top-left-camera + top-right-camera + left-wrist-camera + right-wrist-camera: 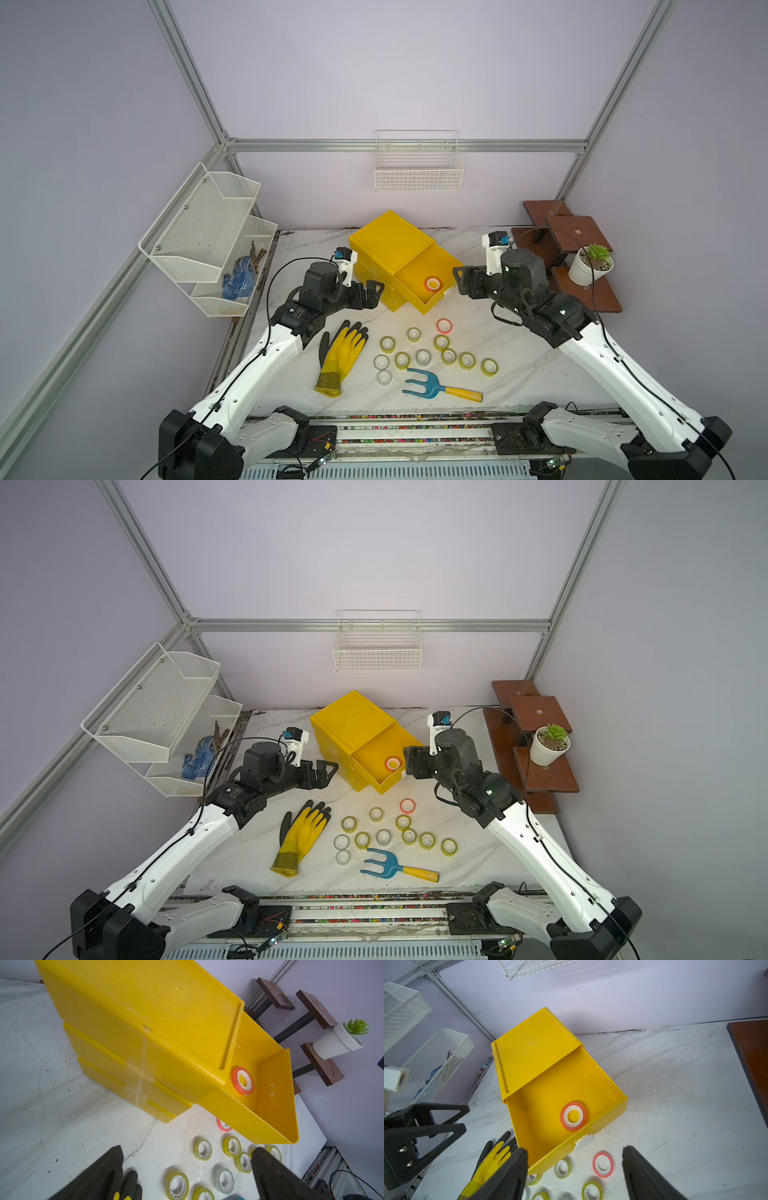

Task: Place the transparent tape into the drawer according to color
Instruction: Place the tape in the drawer, then move the tape to the center of the board.

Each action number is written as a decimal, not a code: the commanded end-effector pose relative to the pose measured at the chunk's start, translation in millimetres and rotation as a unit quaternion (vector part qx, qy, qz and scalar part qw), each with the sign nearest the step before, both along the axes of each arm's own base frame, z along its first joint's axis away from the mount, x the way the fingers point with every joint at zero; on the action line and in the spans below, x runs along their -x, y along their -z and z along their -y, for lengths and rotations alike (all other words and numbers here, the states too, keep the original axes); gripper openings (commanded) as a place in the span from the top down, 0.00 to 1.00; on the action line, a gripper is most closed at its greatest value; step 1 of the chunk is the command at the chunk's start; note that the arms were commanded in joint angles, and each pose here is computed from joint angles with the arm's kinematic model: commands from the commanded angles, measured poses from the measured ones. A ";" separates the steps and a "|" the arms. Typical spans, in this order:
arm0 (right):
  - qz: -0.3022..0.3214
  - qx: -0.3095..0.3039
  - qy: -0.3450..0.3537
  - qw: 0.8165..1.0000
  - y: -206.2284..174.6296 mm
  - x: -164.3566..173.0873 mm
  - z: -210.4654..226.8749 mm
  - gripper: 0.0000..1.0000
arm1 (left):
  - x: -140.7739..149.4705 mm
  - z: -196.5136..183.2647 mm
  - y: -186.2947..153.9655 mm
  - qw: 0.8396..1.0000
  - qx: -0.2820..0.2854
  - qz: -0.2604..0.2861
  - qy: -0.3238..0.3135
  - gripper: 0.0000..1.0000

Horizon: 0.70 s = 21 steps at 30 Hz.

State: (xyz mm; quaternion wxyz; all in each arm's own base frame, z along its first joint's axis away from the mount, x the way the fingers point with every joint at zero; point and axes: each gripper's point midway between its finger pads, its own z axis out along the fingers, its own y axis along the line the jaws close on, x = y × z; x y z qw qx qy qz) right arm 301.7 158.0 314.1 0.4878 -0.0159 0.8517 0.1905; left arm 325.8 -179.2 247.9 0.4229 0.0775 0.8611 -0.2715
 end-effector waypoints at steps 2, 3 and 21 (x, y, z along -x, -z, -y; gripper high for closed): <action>-0.045 0.001 0.058 0.997 54.3 10.9 21.8 0.25 | -2.3 7.4 -18.3 0.999 0.001 0.033 0.020 0.00; -0.055 0.000 0.062 0.997 67.6 13.2 23.9 0.25 | -2.0 6.7 -19.0 0.999 -0.001 0.034 0.019 0.00; -0.192 0.056 0.076 0.977 234.0 -18.9 6.6 0.33 | -1.4 -0.4 -22.1 0.999 -0.012 0.044 0.006 0.00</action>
